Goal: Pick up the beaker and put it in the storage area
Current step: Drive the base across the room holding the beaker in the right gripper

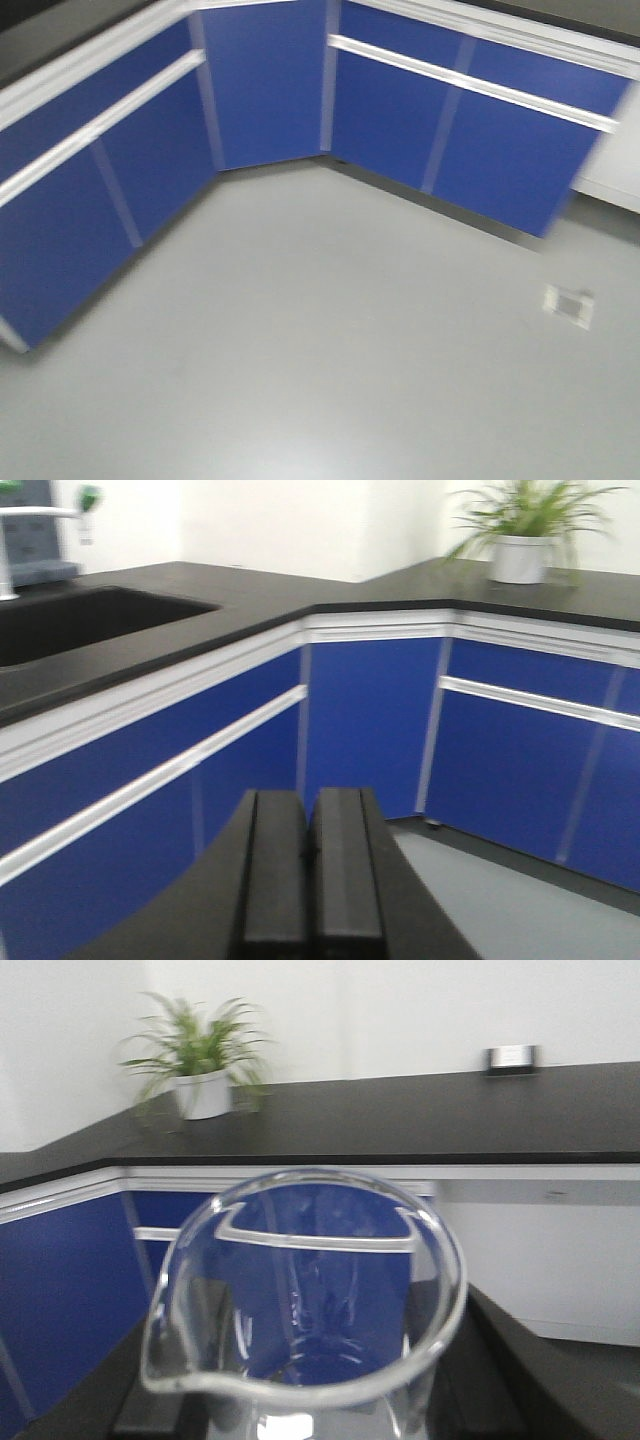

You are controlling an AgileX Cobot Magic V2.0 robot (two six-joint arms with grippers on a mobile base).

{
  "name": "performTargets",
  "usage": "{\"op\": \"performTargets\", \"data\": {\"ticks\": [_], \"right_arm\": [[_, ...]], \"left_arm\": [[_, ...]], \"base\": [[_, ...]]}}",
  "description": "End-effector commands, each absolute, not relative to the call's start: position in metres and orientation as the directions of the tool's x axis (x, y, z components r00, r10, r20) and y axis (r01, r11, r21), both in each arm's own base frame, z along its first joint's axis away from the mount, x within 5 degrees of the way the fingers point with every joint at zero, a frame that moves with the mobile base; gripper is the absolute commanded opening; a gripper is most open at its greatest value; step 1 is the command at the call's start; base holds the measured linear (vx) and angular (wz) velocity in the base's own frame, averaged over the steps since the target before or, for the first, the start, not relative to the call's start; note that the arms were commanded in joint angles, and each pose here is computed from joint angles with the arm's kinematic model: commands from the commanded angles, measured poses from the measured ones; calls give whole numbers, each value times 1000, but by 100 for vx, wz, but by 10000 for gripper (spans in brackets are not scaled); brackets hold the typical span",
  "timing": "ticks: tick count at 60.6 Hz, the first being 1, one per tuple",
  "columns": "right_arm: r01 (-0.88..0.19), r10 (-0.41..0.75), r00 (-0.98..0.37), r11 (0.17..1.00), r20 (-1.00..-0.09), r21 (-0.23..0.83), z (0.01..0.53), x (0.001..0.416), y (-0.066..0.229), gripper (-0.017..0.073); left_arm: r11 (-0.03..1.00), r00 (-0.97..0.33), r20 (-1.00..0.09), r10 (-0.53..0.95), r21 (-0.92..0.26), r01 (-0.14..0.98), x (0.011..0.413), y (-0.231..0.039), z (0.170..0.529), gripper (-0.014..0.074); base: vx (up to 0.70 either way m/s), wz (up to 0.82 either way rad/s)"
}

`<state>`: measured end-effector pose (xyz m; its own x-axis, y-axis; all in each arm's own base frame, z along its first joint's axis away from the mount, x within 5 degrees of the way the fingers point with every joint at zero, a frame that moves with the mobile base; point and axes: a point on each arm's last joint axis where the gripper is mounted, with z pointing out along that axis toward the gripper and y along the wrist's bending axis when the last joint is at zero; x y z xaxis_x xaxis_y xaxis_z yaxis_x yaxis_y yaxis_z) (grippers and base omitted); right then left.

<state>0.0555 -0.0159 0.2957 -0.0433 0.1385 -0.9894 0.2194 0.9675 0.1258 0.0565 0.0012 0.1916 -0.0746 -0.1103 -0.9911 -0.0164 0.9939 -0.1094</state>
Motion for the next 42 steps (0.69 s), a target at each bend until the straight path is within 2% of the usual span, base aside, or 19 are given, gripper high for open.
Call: {"op": "performTargets", "data": {"ticks": [1,23,42], "right_arm": [[191,97,46,976,-994,104,312,55,-14,-1],[192,97,43,976,-994,104,312,55,-14,-1],[192,97,43,976,-994,104,312,55,-14,-1]], "left_arm": [[993,-2,-993,-121,-121,12,56,0,193,-8],[993,-2,-993,-121,-121,12,56,0,193,-8],[993,-2,-993,-121,-121,12,56,0,193,-8]], "base": [[-13,-80],[-7,-90],[7,-79]]}}
